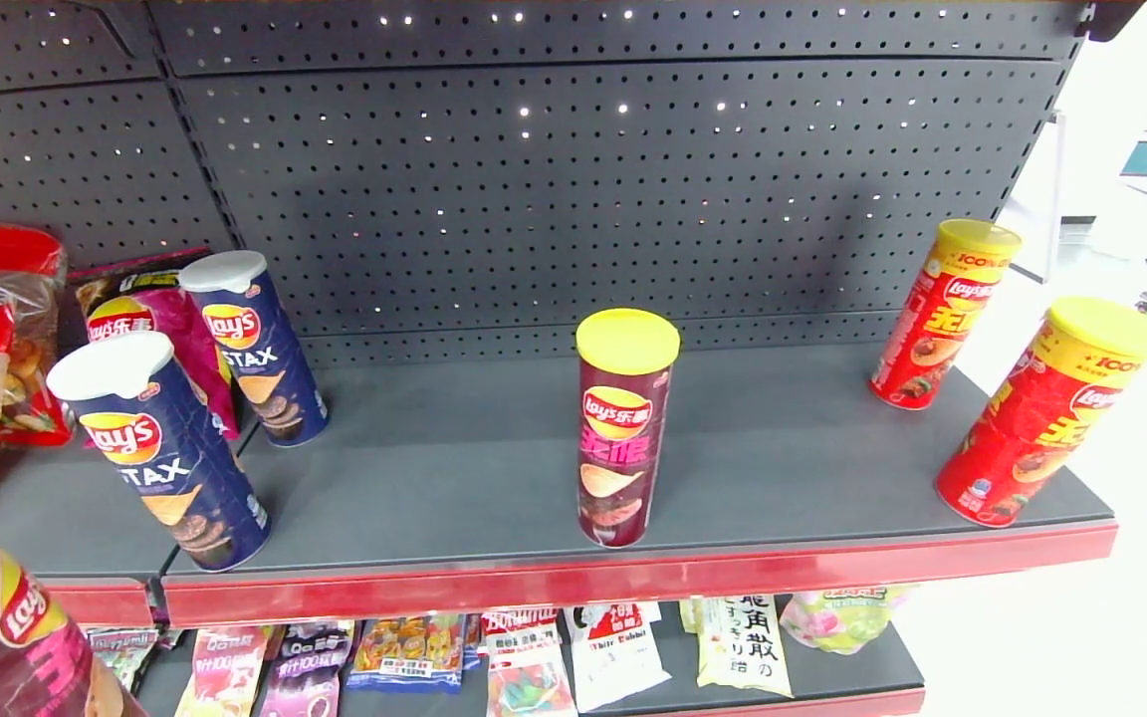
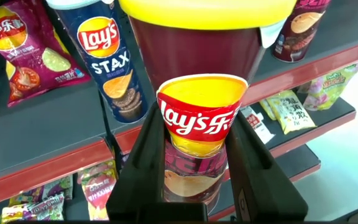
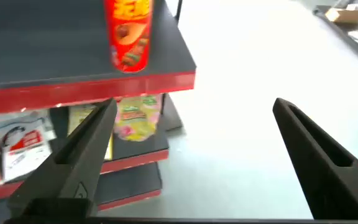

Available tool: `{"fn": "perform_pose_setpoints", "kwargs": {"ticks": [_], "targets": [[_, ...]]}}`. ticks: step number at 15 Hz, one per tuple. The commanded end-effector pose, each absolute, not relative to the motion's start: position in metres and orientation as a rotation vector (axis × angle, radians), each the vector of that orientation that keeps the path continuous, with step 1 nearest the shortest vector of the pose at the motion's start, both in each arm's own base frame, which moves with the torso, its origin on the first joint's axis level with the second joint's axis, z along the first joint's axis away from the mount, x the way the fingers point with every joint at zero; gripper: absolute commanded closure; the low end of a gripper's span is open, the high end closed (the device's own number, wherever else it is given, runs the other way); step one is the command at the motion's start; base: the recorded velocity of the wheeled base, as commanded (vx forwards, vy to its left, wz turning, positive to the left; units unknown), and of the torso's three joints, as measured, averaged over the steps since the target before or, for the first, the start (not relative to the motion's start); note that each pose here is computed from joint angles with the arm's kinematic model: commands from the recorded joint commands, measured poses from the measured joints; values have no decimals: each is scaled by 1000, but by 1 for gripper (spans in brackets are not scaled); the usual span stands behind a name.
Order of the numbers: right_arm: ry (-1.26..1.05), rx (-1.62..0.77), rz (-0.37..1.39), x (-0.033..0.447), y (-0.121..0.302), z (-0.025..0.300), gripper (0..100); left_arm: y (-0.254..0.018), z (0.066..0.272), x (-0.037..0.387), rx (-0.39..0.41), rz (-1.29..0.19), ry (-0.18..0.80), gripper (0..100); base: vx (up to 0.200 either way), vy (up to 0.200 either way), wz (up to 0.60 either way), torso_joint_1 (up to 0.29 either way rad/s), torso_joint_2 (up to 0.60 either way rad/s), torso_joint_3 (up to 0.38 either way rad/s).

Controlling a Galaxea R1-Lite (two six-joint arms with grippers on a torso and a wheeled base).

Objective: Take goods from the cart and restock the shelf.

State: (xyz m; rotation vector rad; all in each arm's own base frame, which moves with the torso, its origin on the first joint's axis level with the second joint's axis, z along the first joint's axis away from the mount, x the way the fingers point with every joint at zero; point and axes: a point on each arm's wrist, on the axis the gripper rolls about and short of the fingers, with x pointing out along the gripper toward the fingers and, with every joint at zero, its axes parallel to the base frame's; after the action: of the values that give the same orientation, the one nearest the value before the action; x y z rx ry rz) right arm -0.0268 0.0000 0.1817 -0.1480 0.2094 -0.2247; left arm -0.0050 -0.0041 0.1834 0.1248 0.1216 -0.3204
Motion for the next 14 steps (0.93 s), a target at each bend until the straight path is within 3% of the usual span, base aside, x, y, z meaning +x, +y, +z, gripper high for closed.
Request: {"fn": "perform_pose_setpoints", "kwargs": {"ticks": [1, 4, 6, 14], "targets": [[163, -157, -96, -40, 2, 152, 0, -4, 183, -5, 124, -320, 119, 100, 0, 0, 0, 0, 0, 0], [193, -200, -13, -37, 1, 129, 0, -4, 182, -4, 124, -316, 112, 100, 0, 0, 0, 0, 0, 0], [124, -202, 67, -39, 1, 91, 0, -4, 182, -4, 121, -310, 96, 100, 0, 0, 0, 0, 0, 0], [2, -126, -9, -27, 0, 85, 0, -3, 178, -12, 89, -306, 67, 100, 0, 0, 0, 0, 0, 0]]}}
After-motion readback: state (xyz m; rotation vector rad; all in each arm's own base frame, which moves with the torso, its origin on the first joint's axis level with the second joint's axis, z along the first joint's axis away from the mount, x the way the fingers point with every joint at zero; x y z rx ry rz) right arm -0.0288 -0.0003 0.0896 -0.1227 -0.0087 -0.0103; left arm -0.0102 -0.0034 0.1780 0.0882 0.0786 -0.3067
